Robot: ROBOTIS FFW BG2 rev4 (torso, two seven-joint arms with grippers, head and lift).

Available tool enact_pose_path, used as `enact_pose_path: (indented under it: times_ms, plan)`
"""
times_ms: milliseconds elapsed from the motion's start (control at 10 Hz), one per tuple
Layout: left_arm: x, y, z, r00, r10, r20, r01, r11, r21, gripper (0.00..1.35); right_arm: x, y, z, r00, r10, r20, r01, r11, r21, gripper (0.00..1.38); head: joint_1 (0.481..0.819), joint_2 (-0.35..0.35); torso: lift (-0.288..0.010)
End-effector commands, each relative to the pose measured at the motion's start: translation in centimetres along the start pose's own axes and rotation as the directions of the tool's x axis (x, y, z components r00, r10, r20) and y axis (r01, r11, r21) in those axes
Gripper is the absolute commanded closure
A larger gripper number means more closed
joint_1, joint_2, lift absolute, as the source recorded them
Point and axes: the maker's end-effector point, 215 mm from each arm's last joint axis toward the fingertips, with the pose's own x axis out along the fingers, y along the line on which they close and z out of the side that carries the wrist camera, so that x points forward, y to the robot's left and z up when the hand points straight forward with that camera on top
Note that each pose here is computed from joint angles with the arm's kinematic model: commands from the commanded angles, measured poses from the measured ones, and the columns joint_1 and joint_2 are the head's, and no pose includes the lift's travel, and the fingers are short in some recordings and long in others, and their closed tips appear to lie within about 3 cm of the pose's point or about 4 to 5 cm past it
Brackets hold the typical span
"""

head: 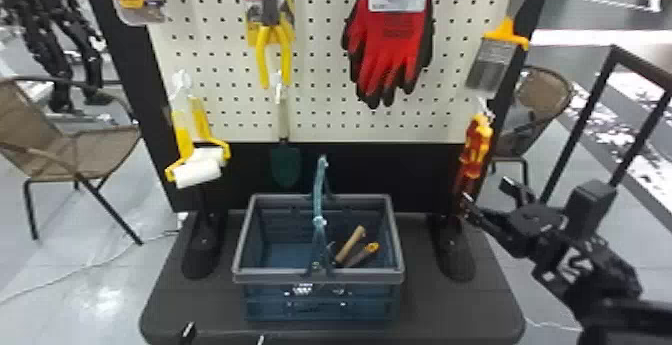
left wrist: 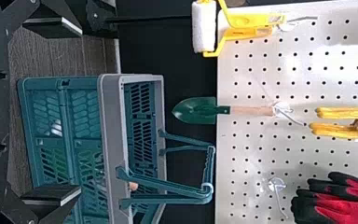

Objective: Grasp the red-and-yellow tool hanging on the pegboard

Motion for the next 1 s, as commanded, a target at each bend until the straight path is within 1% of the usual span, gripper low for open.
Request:
enact_pose_path:
  times_ms: [0, 200, 300, 400, 500, 900]
  plan:
    - [0.2, -0.1, 0.0, 1.0, -0.003, 0.001, 0.003, 1.0, -0.001, 0.13, 1.4, -0.6, 0.7, 0.999, 0.032, -0.014, -0.032, 0.999, 0.009, 0.31, 0.549, 0.0, -0.1]
    - [0.6, -0.4, 0.2, 1.0, -0.009, 0.005, 0.009, 1.0, -0.001, 0.13, 2.5, -0.6, 1.2, 0.996, 0.082, -0.029, -0.082, 0.997, 0.01, 0.32, 0.549, 0.0, -0.1]
    - [0.8, -0.5, 0.2, 1.0, -0.017, 0.007, 0.017, 1.0, -0.001, 0.13, 2.9, -0.9, 1.7, 0.996, 0.082, -0.024, -0.082, 0.997, 0.01, 0.32, 0.549, 0.0, -0.1]
    - [0.9, -0.7, 0.2, 1.0, -0.021, 0.007, 0.021, 1.0, -0.002, 0.13, 3.6, -1.3, 3.0, 0.996, 0.088, -0.013, -0.088, 0.996, 0.004, 0.32, 0.549, 0.0, -0.1]
    - [1.1, -0.8, 0.3, 1.0, -0.025, 0.008, 0.025, 1.0, -0.001, 0.13, 4.3, -1.0, 3.3, 0.994, 0.106, -0.021, -0.106, 0.994, -0.002, 0.32, 0.549, 0.0, -0.1]
    - [1.4, -1.0, 0.3, 0.999, -0.032, 0.013, 0.032, 0.999, -0.002, 0.13, 5.0, -0.2, 2.4, 0.99, 0.132, -0.05, -0.131, 0.991, 0.014, 0.33, 0.549, 0.0, -0.1]
